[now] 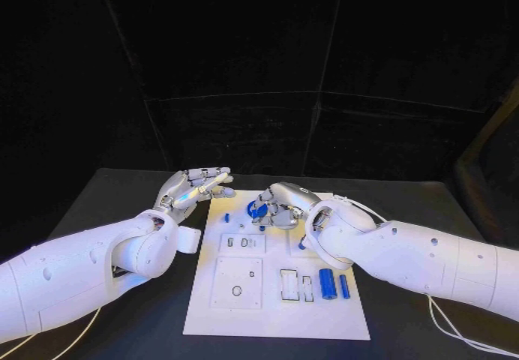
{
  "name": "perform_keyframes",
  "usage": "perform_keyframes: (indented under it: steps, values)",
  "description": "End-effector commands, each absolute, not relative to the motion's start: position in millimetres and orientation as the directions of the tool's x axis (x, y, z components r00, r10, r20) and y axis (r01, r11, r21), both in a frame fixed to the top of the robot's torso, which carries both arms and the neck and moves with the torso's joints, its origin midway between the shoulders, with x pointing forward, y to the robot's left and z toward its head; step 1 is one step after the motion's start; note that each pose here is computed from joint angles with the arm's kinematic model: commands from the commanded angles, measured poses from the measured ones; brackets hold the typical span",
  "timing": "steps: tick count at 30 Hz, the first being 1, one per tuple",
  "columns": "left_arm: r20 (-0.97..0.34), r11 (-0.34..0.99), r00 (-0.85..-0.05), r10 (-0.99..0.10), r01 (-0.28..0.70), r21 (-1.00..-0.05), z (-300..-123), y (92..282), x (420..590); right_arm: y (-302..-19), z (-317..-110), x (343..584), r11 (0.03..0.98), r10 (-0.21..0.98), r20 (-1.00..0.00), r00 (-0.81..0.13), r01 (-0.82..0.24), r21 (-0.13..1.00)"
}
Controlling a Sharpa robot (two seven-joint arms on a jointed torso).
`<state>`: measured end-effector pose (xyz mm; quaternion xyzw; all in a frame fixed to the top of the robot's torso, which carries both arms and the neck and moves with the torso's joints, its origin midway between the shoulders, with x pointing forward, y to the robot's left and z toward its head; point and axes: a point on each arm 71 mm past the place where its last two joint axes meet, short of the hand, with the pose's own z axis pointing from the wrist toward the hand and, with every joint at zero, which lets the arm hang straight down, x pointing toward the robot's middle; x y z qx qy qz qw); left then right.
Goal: Assemble the parts on the task board
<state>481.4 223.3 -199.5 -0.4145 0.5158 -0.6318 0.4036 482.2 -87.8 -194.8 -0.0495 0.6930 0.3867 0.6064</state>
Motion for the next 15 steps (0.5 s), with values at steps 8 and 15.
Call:
perform_keyframes:
  steps: [8, 15]
  values:
    - [0.122, -0.159, -0.354, -0.927, 0.077, -0.984, -197.6, 216.9, 480.1, -71, -220, 476, 0.777, 0.234, -0.935, -0.266, -0.527, 0.345]
    - [0.123, -0.159, -0.356, -0.926, 0.073, -0.985, -197.9, 215.3, 480.1, -64, -229, 472, 0.779, 0.206, -0.938, -0.279, -0.534, 0.330]
